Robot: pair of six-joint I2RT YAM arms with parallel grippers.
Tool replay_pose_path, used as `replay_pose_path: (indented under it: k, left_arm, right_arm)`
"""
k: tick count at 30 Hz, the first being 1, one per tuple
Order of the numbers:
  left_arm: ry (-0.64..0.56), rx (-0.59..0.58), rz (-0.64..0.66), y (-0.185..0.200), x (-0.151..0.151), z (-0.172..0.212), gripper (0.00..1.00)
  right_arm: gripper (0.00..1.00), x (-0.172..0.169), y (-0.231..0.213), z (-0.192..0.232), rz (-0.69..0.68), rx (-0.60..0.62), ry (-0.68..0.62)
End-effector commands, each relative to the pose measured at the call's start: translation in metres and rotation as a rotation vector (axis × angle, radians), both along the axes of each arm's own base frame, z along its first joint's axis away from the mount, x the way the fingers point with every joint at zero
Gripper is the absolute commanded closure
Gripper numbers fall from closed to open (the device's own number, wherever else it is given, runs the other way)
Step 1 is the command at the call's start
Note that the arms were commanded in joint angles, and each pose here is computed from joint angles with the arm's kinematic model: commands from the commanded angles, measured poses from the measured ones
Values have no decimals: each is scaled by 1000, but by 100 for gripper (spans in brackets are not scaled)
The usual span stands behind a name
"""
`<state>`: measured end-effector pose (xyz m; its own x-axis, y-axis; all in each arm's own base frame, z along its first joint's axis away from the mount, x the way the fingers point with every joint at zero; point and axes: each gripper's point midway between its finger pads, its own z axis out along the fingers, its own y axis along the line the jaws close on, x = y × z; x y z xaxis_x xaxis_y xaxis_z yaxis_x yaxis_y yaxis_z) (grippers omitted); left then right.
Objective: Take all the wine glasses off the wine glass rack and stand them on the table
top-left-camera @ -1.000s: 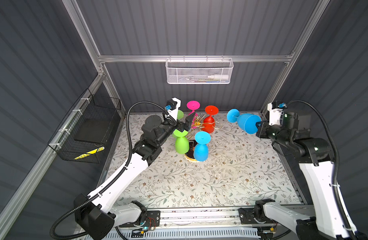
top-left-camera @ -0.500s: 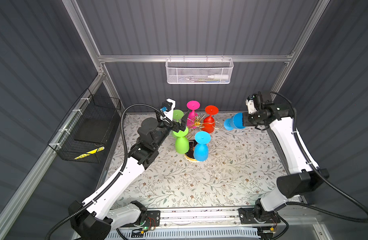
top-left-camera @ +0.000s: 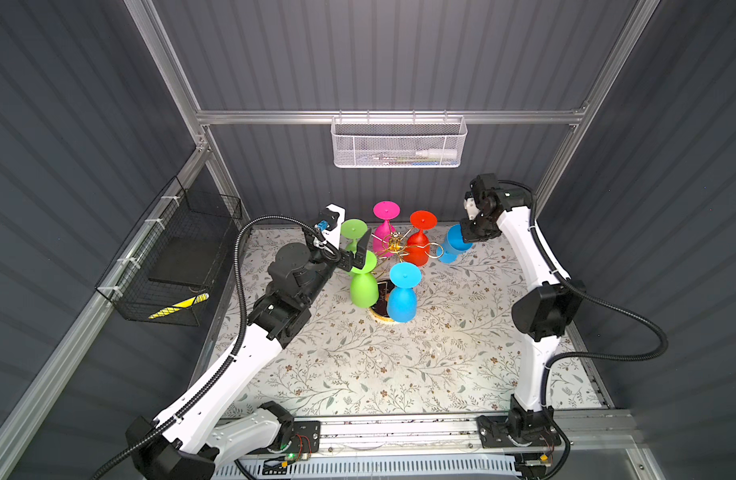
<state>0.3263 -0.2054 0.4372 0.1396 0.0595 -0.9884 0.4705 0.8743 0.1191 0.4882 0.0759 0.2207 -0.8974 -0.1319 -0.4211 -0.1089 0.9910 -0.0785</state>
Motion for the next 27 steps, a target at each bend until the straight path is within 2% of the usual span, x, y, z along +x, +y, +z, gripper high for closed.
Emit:
replay_pose_path:
  k: [1,8,13,20,27]
  left_arm:
    - [-14,13,20,8,-5,2,1]
    - [-11,17,22,9,-6,-2,1]
    - [-7,20,24,9,-6,-4,1]
    - [-17,17,26,11,-9,-1,0]
    - [-16,22,31,13,-9,0,0]
  right_arm:
    - [100,-2,2,-15,19,-15,61]
    - [100,4,10,-39,35,-11,106]
    - [88,4,13,-46,38,-11,125]
    - [78,3,20,-44,46,35,126]
    - [70,4,28,-19,47,110,59]
